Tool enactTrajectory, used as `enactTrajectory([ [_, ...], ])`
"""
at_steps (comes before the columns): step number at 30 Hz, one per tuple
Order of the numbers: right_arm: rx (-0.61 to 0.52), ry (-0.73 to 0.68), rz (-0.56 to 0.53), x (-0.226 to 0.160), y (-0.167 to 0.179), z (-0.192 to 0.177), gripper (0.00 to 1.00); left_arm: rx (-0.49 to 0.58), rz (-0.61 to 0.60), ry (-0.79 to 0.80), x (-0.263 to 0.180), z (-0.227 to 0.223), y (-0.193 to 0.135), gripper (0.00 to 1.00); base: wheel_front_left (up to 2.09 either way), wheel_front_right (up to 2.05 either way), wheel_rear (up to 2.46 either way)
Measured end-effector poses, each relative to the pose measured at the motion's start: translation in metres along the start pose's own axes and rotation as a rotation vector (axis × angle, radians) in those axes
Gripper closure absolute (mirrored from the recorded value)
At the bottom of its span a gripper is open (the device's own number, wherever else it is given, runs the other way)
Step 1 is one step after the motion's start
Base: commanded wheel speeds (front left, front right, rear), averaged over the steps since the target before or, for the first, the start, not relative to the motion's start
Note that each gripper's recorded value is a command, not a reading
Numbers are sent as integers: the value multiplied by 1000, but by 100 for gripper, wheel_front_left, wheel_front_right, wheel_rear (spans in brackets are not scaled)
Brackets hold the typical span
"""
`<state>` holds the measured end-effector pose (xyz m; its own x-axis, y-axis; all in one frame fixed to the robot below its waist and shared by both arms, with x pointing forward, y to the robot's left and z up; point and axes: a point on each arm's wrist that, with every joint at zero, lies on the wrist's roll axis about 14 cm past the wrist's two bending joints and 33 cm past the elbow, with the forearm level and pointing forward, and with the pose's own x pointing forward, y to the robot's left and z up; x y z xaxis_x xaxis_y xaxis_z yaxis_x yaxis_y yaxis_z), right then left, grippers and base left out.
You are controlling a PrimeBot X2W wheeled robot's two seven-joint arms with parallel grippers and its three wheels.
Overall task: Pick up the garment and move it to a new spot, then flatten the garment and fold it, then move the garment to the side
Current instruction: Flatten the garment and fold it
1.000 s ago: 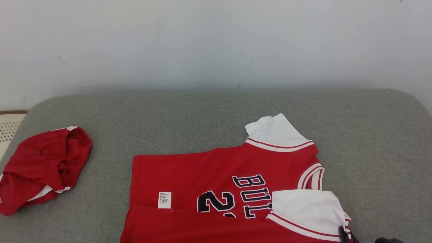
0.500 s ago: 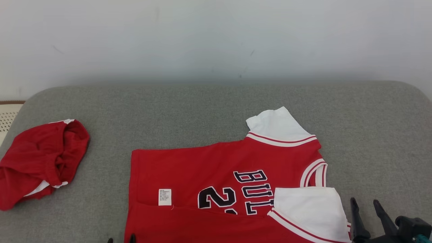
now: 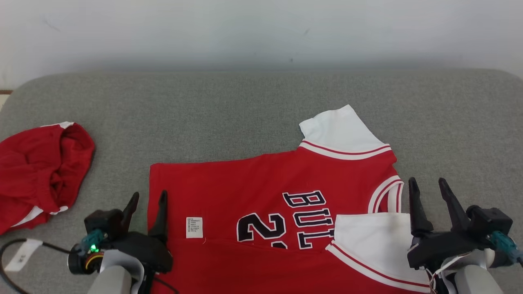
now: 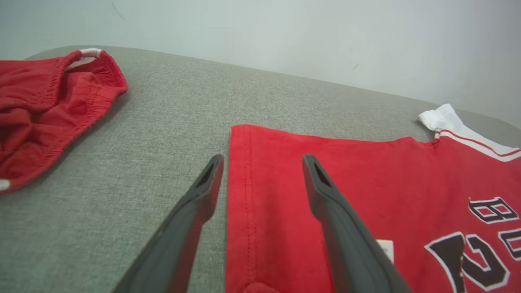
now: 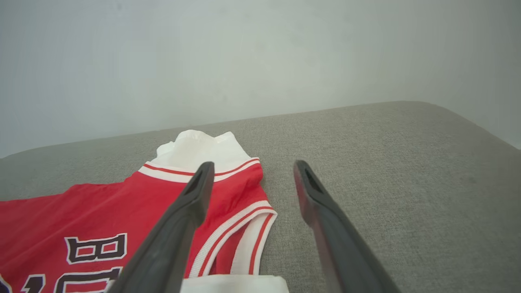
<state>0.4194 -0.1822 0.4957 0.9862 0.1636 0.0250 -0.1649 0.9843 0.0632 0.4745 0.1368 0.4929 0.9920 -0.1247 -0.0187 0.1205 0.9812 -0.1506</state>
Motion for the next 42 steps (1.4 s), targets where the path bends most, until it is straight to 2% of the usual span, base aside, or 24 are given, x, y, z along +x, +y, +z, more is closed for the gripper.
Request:
enactTrajectory([
  [5, 5, 22, 32, 9, 10, -9, 0, -8, -9, 44, 31, -5, -3, 0, 0, 0, 0],
  [12, 20, 74, 4, 8, 1, -29, 0, 10, -2, 159, 61, -27, 2, 0, 0, 0, 0],
  [18, 18, 72, -23, 10, -10, -29, 0, 19, 4, 235, 78, -38, 3, 0, 0, 0, 0],
  [20, 20, 79, -28, 10, -12, -32, 0, 11, 3, 264, 78, -45, 3, 16, 0, 0, 0],
  [21, 19, 79, -28, 10, -12, -32, 0, 15, 1, 274, 78, -47, 2, 38, 0, 0, 0],
  [22, 18, 78, -25, 12, -12, -31, 0, 17, 0, 279, 79, -46, 3, 53, 0, 0, 0],
  [26, 6, 62, -2, 21, -9, -26, 0, 17, 1, 280, 80, -45, 3, 75, 0, 0, 0],
  [27, 3, 60, 3, 24, -8, -25, 0, 18, 1, 270, 81, -44, 3, 82, 0, 0, 0],
  [28, -1, 57, 12, 28, -7, -24, 0, 23, 3, 262, 81, -43, 4, 97, 0, 0, 0],
  [29, -10, 56, 22, 32, -7, -22, 0, 24, 1, 251, 82, -41, 4, 100, 0, 0, 0],
  [32, -30, 64, 41, 47, -11, -20, 0, 39, -11, 226, 85, -37, 1, 100, 0, 0, 0],
  [42, -123, 250, 99, 121, -21, -21, 0, 74, -41, 123, 88, -18, 1, 100, 0, 0, 0],
])
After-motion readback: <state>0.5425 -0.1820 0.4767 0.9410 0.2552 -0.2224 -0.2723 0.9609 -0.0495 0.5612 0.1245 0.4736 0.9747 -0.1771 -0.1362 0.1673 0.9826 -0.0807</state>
